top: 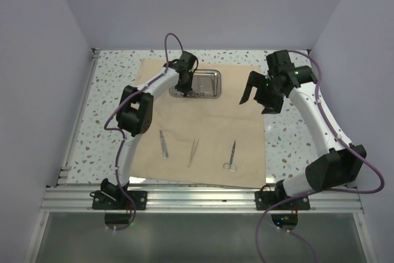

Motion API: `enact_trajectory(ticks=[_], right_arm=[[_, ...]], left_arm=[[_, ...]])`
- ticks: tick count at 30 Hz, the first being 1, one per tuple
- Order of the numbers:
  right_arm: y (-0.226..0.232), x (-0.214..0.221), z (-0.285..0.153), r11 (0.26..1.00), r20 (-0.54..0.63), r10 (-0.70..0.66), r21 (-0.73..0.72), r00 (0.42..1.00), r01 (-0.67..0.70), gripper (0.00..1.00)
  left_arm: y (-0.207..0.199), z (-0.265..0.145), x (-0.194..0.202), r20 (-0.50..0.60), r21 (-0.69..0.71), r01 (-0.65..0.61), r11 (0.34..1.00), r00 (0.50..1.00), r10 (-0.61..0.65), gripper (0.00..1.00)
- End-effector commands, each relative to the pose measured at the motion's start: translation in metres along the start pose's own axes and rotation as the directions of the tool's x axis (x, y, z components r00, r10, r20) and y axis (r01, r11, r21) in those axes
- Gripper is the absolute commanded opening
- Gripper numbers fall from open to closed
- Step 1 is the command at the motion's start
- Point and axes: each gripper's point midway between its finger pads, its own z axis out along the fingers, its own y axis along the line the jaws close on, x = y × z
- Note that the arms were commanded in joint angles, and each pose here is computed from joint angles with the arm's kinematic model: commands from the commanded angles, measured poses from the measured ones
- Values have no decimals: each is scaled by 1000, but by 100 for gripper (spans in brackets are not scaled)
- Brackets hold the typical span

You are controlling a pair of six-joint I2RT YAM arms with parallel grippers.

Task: Open and lay out the surgical kit
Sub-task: Pick up the medical item from the container.

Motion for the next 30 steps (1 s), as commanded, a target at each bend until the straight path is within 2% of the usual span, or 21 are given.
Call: enact_trajectory(ticks=[1, 5, 10, 16, 19, 20, 23, 24, 26, 28, 29, 30], right_arm=[[5, 0, -6, 1000, 11, -2, -28, 1000, 2, 98], [6, 0, -5, 999, 10, -4, -35, 1000, 4, 98], [7, -6, -5, 999, 20, -15, -31, 1000, 15, 98], [9, -15, -6, 1000, 38, -23, -21, 999, 24, 98], [9, -22, -11, 1000, 62, -27, 0, 998, 27, 98], [8, -26, -15, 1000, 81, -26, 11, 996, 25, 98], [3, -31, -26, 999, 113, -24, 43, 993, 19, 98], [4, -35, -33, 999, 135, -26, 38, 990, 21, 98], [0, -32, -47, 999, 153, -24, 49, 988, 17, 98], [-5, -29, -61, 998, 175, -20, 63, 984, 9, 98], [-8, -28, -65, 998, 185, -13, 70, 983, 0, 98], [-13, -26, -76, 996, 214, -4, 83, 977, -14, 98]], left_arm=[[10, 21, 40, -123, -42, -32, 999, 992, 26, 0], [10, -5, 5, -38, -45, -15, 999, 999, 13, 0], [8, -61, -48, 112, -33, 15, 999, 994, -12, 0], [16, -113, -69, 197, -44, 33, 998, 980, -24, 0], [14, -131, -59, 201, -26, 31, 999, 979, -25, 0], [12, -128, -43, 168, -23, 26, 999, 986, -22, 0], [-3, -150, -31, 199, 27, 18, 999, 980, -23, 0], [-16, -144, -11, 176, 38, 1, 999, 984, -7, 0], [-42, -158, 8, 180, 76, -27, 997, 984, 13, 0], [-59, -163, 37, 138, 96, -10, 995, 990, -4, 0], [-79, -164, 63, 106, 112, -40, 993, 994, 28, 0], [-91, -167, 74, 94, 127, -3, 992, 996, -9, 0]])
